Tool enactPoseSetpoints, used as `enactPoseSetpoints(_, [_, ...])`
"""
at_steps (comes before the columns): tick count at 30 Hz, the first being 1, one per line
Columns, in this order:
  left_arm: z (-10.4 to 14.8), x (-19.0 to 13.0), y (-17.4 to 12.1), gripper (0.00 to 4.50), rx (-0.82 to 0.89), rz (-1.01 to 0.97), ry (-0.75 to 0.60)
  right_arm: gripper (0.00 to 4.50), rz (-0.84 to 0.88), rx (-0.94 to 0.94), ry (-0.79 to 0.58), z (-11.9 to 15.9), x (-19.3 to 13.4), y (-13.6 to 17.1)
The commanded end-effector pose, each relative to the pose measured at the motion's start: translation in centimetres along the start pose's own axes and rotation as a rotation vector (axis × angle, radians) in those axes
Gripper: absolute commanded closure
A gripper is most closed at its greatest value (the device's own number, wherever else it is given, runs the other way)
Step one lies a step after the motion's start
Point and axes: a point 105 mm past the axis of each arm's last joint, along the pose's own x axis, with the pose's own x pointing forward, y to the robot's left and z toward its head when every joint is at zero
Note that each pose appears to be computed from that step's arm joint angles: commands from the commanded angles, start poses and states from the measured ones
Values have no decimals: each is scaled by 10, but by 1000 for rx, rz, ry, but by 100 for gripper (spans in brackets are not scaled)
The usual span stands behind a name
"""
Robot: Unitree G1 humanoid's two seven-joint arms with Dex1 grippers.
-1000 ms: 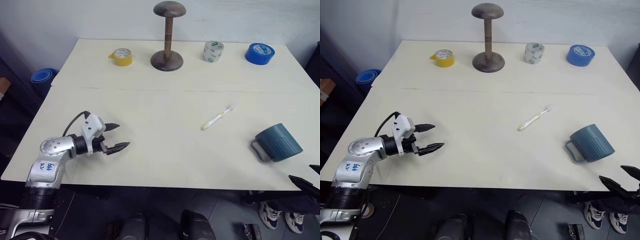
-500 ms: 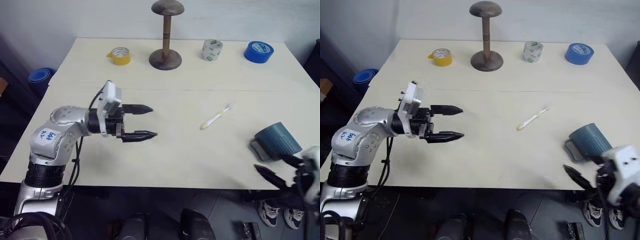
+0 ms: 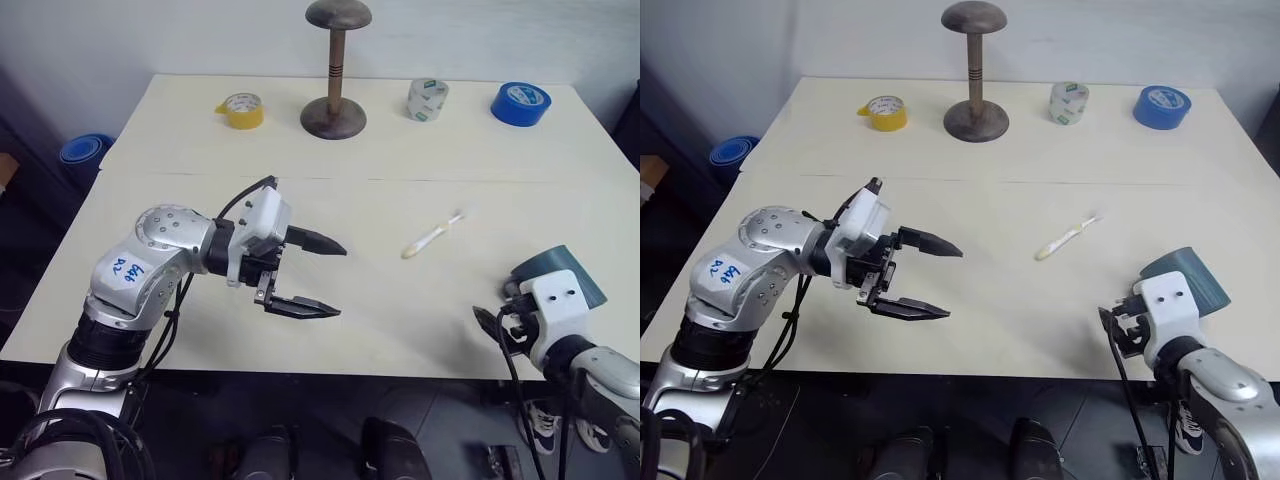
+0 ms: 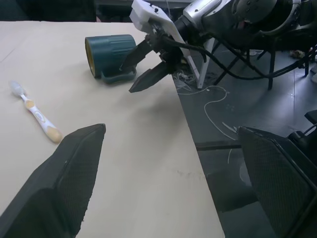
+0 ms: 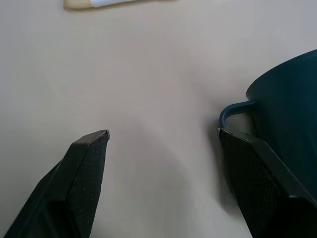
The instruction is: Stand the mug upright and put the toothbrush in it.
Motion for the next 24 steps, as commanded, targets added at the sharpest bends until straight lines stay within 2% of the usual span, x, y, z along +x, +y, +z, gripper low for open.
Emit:
enactPoseSetpoints(1, [4, 0, -3, 0, 41, -6, 0, 88, -43, -35, -5, 7, 5, -7])
enactPoseSetpoints(10, [8, -1, 0, 0, 55, 22, -14, 88, -120, -31, 77, 0, 20, -27])
enactPoseSetpoints(13, [9, -2, 1, 0, 58, 28, -15, 144, -156, -5, 111, -9, 22, -36])
enactPoseSetpoints(14, [9, -2, 1, 0, 60, 31, -14, 175, -162, 8, 123, -12, 23, -37])
enactPoseSetpoints(22, [11, -4, 2, 0, 65, 53, -17, 175, -153, 27, 164, -23, 26, -39])
enactPoseSetpoints(24, [11, -4, 3, 0, 66, 56, -17, 241, -143, 28, 170, -26, 27, -38])
